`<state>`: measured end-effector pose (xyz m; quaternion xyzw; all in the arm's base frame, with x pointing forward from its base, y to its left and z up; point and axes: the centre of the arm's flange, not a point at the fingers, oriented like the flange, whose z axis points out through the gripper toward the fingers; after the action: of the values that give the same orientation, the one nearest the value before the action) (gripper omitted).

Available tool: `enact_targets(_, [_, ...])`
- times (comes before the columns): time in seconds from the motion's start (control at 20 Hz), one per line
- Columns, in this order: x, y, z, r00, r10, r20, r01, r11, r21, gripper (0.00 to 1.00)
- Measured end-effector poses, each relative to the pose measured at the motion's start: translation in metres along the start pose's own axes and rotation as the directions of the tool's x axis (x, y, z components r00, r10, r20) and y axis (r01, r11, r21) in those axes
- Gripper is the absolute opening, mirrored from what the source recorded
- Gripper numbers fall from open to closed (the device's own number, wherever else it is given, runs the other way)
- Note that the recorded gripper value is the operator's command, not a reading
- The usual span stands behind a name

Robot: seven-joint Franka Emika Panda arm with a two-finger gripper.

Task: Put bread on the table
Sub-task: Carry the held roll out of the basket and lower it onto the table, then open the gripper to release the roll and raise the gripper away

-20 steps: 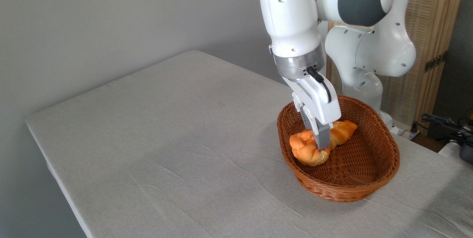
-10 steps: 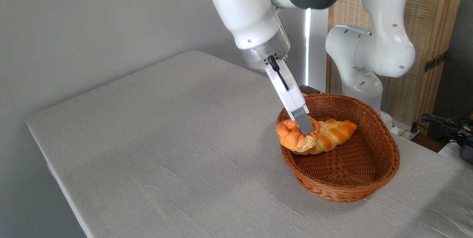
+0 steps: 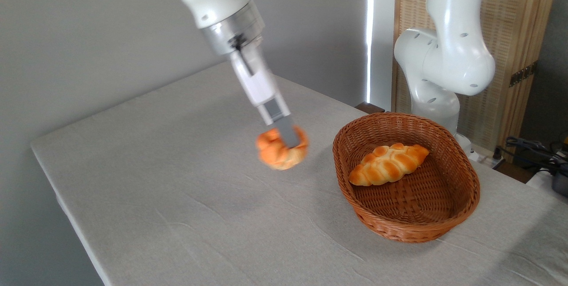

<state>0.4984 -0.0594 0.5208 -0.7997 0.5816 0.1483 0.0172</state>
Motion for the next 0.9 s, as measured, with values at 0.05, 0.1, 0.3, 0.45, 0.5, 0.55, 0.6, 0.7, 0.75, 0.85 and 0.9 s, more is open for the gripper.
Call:
enact_targets(0.05, [0.019, -0.006, 0.004, 0.999, -0.035, -0.041, 0.036, 0.999, 0.008, 0.22])
enact_targets(0.1, [0.038, -0.013, 0.008, 0.992, -0.078, -0.1, 0.081, 0.997, 0.017, 0.26])
enact_targets(0.3, [0.081, -0.035, 0.02, 0.953, -0.167, -0.253, 0.183, 0.982, 0.043, 0.66])
enact_targets(0.45, [0.118, -0.037, 0.035, 0.945, -0.183, -0.271, 0.203, 0.978, 0.046, 1.0])
enact_targets(0.5, [0.128, -0.036, 0.041, 0.943, -0.194, -0.27, 0.213, 0.976, 0.042, 1.0])
enact_targets(0.55, [0.134, -0.035, 0.045, 0.943, -0.198, -0.267, 0.216, 0.976, 0.037, 1.0])
enact_targets(0.6, [0.138, -0.035, 0.047, 0.943, -0.2, -0.265, 0.216, 0.976, 0.034, 1.0])
enact_targets(0.7, [0.139, -0.036, 0.048, 0.944, -0.2, -0.264, 0.216, 0.976, 0.033, 1.0])
enact_targets(0.75, [0.139, -0.036, 0.048, 0.943, -0.201, -0.265, 0.217, 0.976, 0.034, 1.0])
enact_targets(0.85, [0.138, -0.037, 0.046, 0.942, -0.201, -0.268, 0.218, 0.975, 0.037, 1.0])
enact_targets(0.9, [0.138, -0.037, 0.045, 0.942, -0.201, -0.269, 0.219, 0.975, 0.038, 1.0])
